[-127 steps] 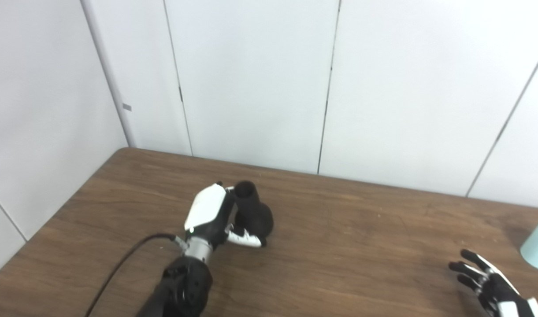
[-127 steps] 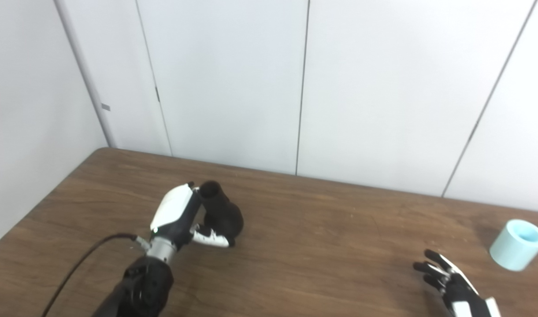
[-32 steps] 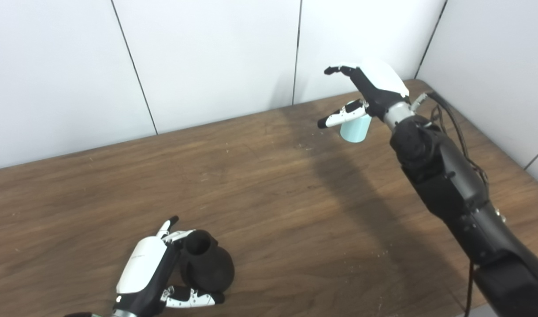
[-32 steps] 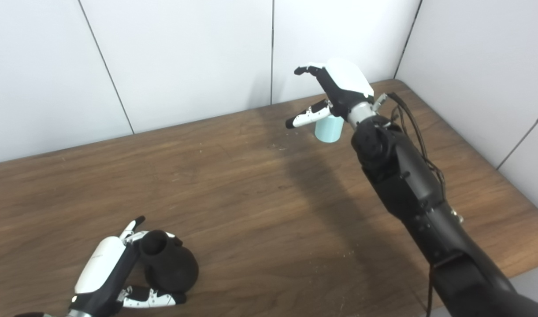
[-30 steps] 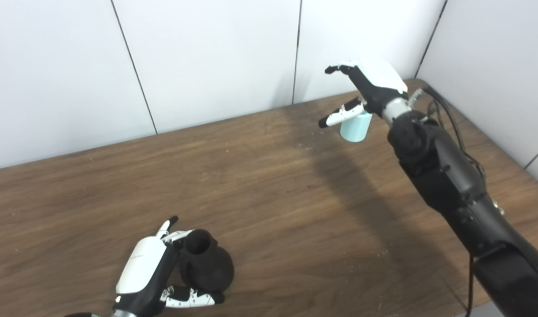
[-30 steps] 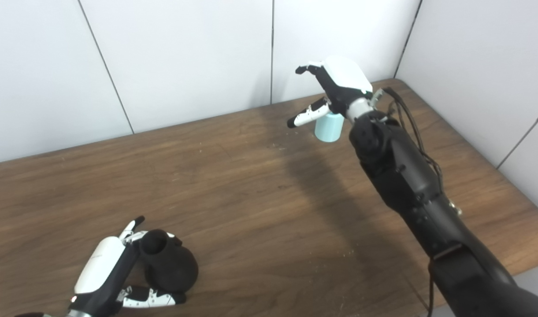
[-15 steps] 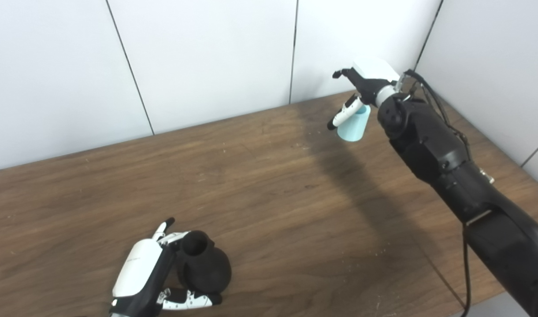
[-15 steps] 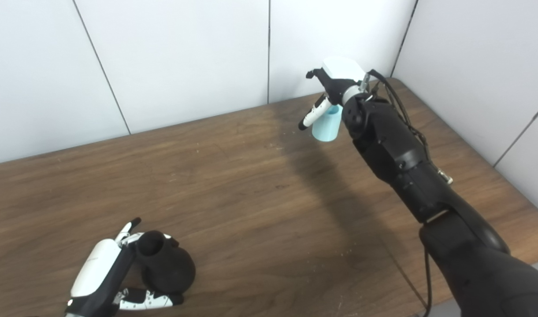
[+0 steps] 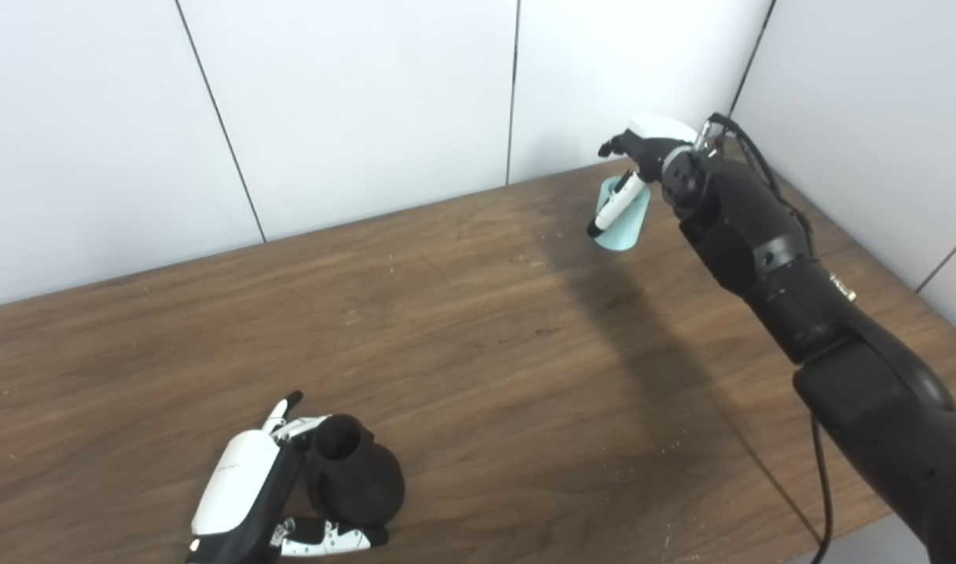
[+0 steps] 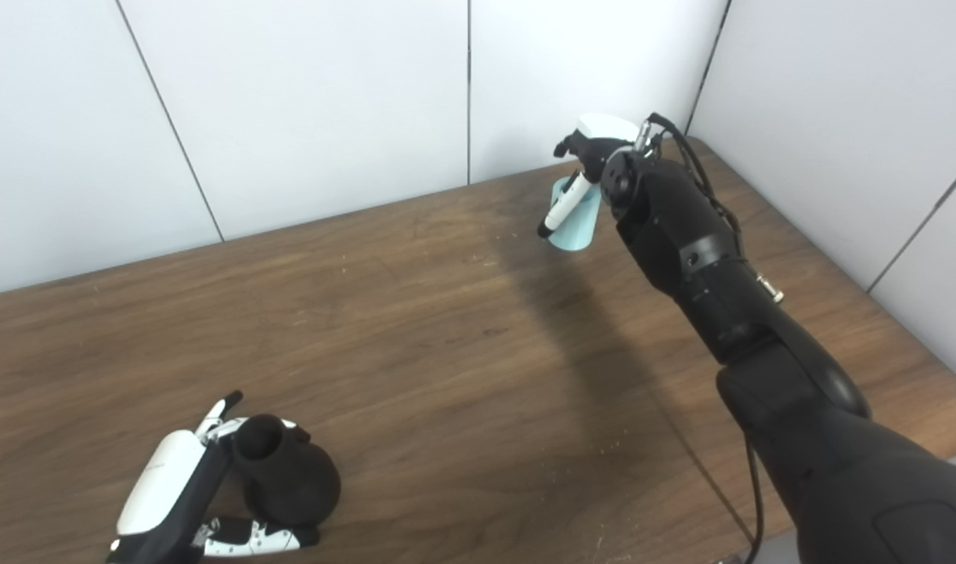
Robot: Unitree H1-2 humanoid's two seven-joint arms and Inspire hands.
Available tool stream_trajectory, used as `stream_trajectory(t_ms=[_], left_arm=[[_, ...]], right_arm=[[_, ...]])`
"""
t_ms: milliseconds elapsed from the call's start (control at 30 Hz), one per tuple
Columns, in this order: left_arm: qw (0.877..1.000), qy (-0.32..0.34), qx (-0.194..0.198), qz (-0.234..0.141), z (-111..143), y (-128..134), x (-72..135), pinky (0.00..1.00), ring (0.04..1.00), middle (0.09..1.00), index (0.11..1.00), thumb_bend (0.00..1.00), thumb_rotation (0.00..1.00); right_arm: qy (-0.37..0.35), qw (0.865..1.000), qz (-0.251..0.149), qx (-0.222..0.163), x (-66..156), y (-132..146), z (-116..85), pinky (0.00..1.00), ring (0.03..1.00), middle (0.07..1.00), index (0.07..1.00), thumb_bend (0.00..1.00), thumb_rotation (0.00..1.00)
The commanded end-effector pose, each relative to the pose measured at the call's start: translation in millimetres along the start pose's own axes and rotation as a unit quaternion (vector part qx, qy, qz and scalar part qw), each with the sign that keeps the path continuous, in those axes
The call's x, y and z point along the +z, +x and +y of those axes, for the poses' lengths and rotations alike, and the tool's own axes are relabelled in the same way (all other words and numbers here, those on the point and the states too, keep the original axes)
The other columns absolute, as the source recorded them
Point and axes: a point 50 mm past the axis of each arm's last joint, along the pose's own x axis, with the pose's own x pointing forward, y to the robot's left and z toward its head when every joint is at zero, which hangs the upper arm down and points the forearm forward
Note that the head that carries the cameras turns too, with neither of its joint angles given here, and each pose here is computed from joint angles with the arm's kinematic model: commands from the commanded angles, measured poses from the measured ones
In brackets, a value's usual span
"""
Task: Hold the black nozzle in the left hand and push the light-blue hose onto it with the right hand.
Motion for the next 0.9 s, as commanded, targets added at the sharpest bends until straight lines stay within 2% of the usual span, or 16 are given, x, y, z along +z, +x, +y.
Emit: stream_trajectory(t_ms=[0,100,233,367,433,467,500,567,600,667,767,800,867], left_arm=[[0.998,0.024,-0.045,0.046,-7.6,-15.7,-22.2,1.00,0.714,0.474,0.496,0.52,0.00],[0.998,0.024,-0.046,0.046,-6.8,-15.0,-22.1,1.00,0.714,0.472,0.497,0.52,0.00],[0.998,0.023,-0.046,0.046,-5.8,-13.5,-22.2,1.00,0.714,0.471,0.498,0.52,0.00],[0.998,0.023,-0.046,0.045,-5.2,-12.8,-22.7,1.00,0.713,0.471,0.498,0.52,0.00],[0.998,0.025,-0.046,0.045,-4.3,-12.2,-23.4,1.00,0.712,0.477,0.494,0.52,0.00],[0.998,0.025,-0.046,0.045,-4.0,-12.0,-23.7,1.00,0.712,0.479,0.493,0.52,0.00],[0.998,0.026,-0.046,0.045,-3.5,-11.8,-24.0,1.00,0.711,0.479,0.493,0.52,0.00],[0.998,0.027,-0.046,0.044,-2.4,-11.3,-24.2,1.00,0.710,0.480,0.492,0.52,0.00],[0.998,0.027,-0.045,0.043,-1.8,-10.9,-23.9,1.00,0.710,0.480,0.493,0.52,0.00],[0.998,0.027,-0.045,0.043,-1.2,-10.3,-23.4,1.00,0.710,0.474,0.496,0.52,0.00],[0.998,0.027,-0.045,0.044,-1.7,-9.2,-22.2,1.00,0.710,0.467,0.500,0.52,0.00],[0.998,0.027,-0.045,0.044,-2.1,-8.9,-22.2,1.00,0.710,0.467,0.500,0.52,0.00],[0.998,0.027,-0.044,0.043,-2.6,-8.4,-22.1,1.00,0.709,0.466,0.500,0.52,0.00]], right_arm=[[-0.008,0.999,0.006,-0.048,0.4,-1.4,-42.7,0.80,0.895,0.894,0.862,0.97,0.23],[-0.015,0.999,0.011,-0.042,0.5,-0.3,-40.2,0.79,0.866,0.885,0.862,0.97,0.22],[-0.010,0.999,0.015,-0.035,0.9,1.0,-35.3,0.68,0.758,0.834,0.850,0.97,0.20],[-0.003,0.999,0.015,-0.032,1.4,1.4,-29.9,0.64,0.728,0.809,0.844,0.98,0.19],[0.004,0.999,0.014,-0.030,2.0,1.9,-24.5,0.58,0.662,0.736,0.835,0.98,0.14],[0.006,0.999,0.014,-0.029,2.2,2.1,-23.0,0.49,0.560,0.641,0.830,0.97,0.11],[0.009,0.999,0.014,-0.028,2.0,2.6,-21.5,0.46,0.525,0.608,0.828,0.97,0.10],[0.013,1.000,0.014,-0.025,1.4,3.2,-19.3,0.44,0.520,0.623,0.824,0.97,0.09],[0.014,1.000,0.013,-0.022,0.6,3.4,-18.0,0.55,0.632,0.715,0.819,0.97,0.09],[0.013,1.000,0.014,-0.018,-1.0,3.7,-16.4,0.64,0.729,0.790,0.813,0.97,0.09],[0.012,1.000,0.014,-0.014,-3.7,4.2,-15.7,0.65,0.716,0.777,0.806,0.97,0.10],[0.013,1.000,0.014,-0.013,-4.2,4.3,-15.5,0.60,0.665,0.739,0.804,0.97,0.09],[0.013,1.000,0.014,-0.013,-4.7,4.6,-14.8,0.60,0.667,0.736,0.787,0.96,0.07]])
